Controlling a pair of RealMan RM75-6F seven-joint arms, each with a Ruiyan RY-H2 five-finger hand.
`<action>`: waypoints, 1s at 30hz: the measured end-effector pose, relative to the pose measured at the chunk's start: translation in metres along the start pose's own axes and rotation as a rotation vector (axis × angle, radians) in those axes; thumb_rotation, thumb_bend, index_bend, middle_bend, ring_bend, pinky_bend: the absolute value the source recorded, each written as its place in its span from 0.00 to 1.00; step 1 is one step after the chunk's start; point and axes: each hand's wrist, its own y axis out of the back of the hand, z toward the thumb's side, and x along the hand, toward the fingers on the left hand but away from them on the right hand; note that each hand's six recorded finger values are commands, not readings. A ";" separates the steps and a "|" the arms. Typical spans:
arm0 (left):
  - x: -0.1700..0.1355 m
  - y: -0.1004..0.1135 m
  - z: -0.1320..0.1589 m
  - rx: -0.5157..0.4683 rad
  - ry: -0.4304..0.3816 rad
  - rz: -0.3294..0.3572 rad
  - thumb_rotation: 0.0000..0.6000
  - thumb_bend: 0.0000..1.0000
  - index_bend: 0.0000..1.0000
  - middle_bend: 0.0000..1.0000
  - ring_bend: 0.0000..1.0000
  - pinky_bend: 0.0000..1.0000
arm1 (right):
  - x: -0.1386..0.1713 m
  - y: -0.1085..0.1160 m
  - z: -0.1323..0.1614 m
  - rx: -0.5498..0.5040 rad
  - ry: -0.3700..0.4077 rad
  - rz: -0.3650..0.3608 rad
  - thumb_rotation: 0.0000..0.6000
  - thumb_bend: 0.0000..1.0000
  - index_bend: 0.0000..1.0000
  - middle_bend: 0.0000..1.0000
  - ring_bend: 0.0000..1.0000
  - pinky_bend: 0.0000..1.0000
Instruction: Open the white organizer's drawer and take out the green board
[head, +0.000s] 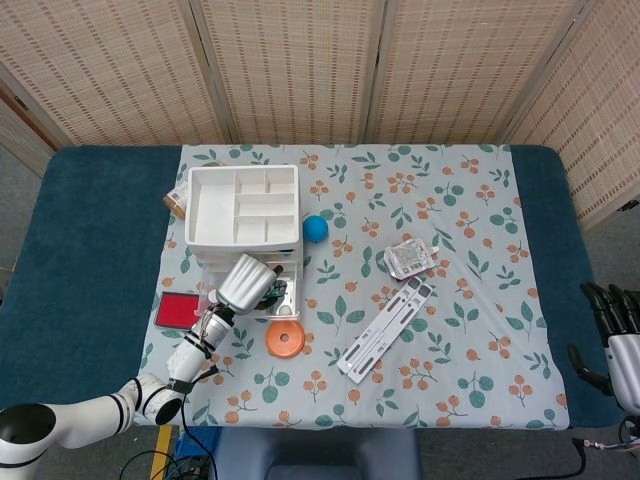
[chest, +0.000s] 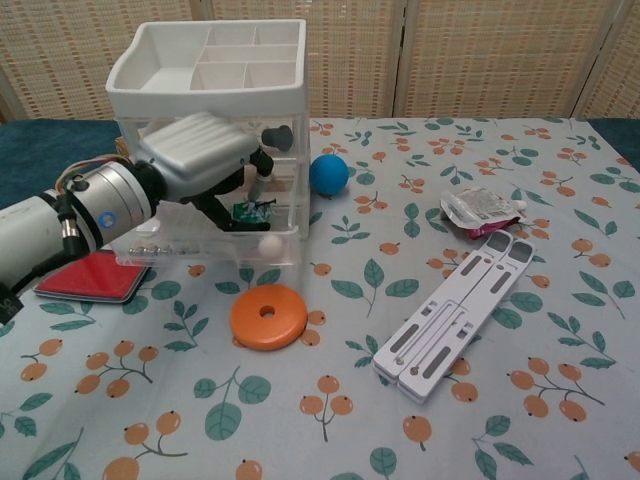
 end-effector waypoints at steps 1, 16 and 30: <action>0.000 0.001 0.000 -0.001 0.000 0.002 1.00 0.20 0.58 0.94 1.00 1.00 | 0.000 0.000 0.000 0.000 0.000 0.000 1.00 0.42 0.00 0.08 0.00 0.02; -0.012 0.019 -0.007 -0.010 -0.015 0.040 1.00 0.20 0.60 0.94 1.00 1.00 | -0.001 0.000 0.002 -0.003 0.010 -0.003 1.00 0.41 0.00 0.08 0.00 0.02; -0.052 0.047 -0.025 -0.031 -0.017 0.112 1.00 0.20 0.60 0.94 1.00 1.00 | -0.001 0.000 0.004 -0.008 0.020 -0.006 1.00 0.41 0.00 0.08 0.00 0.02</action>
